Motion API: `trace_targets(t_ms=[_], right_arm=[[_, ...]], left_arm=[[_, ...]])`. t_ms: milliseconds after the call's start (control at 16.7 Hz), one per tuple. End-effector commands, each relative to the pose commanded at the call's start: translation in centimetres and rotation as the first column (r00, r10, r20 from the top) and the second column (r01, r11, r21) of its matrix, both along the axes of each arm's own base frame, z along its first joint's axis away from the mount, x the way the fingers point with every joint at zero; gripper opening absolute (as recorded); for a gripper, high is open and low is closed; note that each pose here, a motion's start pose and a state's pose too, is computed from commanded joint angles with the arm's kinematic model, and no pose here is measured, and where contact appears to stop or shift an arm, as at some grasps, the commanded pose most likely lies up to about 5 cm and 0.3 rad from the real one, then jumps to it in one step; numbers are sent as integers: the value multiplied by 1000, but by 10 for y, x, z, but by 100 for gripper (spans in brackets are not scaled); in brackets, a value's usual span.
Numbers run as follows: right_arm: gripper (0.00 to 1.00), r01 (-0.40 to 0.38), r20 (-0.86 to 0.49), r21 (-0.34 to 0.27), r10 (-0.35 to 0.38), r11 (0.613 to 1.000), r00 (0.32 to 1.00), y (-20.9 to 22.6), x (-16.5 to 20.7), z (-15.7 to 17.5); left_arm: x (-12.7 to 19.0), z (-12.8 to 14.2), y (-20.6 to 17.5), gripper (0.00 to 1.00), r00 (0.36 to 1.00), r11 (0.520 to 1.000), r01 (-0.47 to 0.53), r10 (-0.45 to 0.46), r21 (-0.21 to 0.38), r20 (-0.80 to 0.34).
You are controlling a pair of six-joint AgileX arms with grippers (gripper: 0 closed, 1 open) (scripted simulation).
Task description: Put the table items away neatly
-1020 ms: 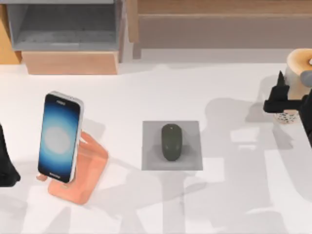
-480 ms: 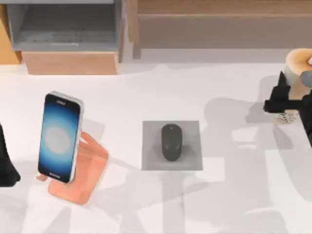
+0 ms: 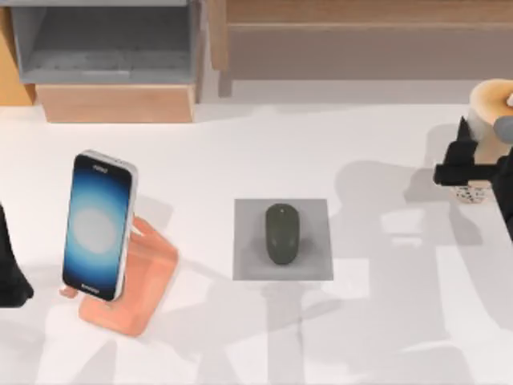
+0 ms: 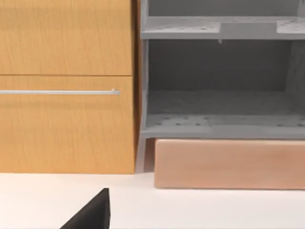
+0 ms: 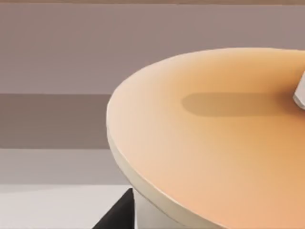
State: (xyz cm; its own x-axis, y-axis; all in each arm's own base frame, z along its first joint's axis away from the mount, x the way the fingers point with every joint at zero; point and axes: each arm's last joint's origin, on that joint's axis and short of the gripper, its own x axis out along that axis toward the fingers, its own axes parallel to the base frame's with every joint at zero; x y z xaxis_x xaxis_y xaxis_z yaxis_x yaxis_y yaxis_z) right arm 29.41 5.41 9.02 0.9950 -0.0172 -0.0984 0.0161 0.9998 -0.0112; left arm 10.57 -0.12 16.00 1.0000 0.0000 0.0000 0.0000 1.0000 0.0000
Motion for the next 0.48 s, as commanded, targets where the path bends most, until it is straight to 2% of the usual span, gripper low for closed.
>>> trace_targets(t_ms=[480], right_arm=[[0, -1, -1, 2, 1, 1000, 1000, 0, 0, 10]], left_arm=[[0, 0, 0, 100, 1000, 1000, 0, 0, 0, 0]])
